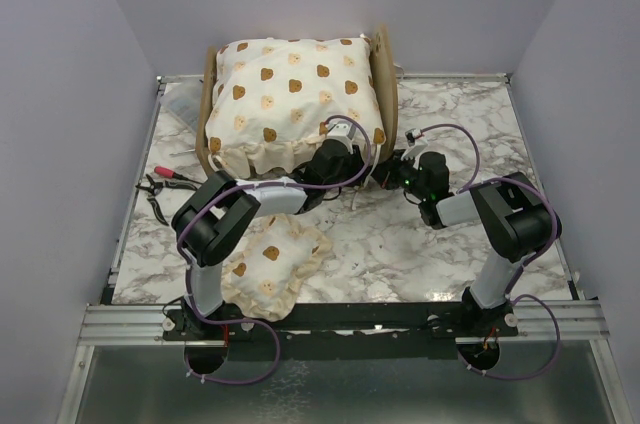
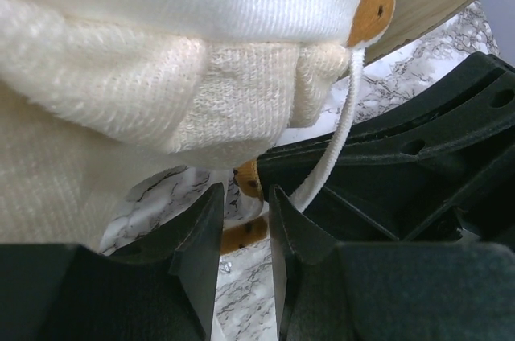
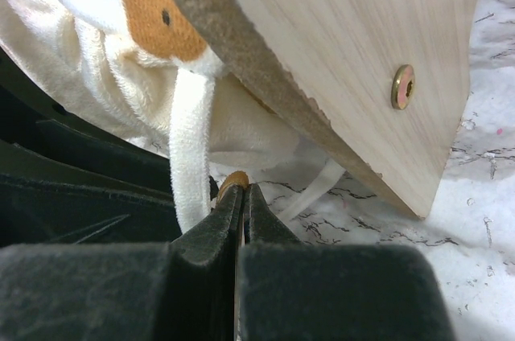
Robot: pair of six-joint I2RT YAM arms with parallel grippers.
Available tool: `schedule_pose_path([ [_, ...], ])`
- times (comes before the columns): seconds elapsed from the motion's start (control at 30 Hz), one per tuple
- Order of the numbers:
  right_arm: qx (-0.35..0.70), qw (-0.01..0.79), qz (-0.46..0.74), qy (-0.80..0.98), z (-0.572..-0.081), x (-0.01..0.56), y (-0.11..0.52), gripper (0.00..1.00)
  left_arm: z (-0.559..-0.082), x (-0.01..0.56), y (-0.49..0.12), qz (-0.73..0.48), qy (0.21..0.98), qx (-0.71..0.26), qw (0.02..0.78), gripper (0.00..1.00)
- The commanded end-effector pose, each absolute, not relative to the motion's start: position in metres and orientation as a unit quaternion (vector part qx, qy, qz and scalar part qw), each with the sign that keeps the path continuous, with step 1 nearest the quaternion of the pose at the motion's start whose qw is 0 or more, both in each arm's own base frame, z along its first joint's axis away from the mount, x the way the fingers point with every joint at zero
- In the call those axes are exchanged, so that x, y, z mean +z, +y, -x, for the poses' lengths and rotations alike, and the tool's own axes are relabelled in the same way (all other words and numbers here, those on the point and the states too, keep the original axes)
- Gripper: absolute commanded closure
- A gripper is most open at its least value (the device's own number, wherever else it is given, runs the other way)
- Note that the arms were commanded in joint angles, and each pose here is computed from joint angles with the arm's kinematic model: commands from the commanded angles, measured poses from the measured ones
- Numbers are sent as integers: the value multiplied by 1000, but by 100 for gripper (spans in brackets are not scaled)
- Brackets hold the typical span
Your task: Set up the pet bed
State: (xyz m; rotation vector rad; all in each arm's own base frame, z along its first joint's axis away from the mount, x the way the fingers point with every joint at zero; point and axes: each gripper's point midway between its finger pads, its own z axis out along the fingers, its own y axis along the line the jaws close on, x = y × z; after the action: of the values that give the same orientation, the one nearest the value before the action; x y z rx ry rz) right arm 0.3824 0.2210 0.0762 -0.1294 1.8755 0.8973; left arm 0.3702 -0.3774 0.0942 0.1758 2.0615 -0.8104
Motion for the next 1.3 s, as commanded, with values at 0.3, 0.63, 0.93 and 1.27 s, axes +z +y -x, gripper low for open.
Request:
schedule_pose_path([
  [0.3,382,509,62,769,-383,78,226,99,-373,79,-382,-83,845,-312,426,70],
  [0.63,398,510,71,759,-379,83,230,100,-374,79,-391,-94,842,-323,421,80],
  [0.93,393,515,65,759,-379,85,227,98,-377,83,-385,-92,840,-310,434,100],
  [1.27,333,511,13,792,-375,72,201,68,-383,88,-374,-67,840,-290,454,100],
])
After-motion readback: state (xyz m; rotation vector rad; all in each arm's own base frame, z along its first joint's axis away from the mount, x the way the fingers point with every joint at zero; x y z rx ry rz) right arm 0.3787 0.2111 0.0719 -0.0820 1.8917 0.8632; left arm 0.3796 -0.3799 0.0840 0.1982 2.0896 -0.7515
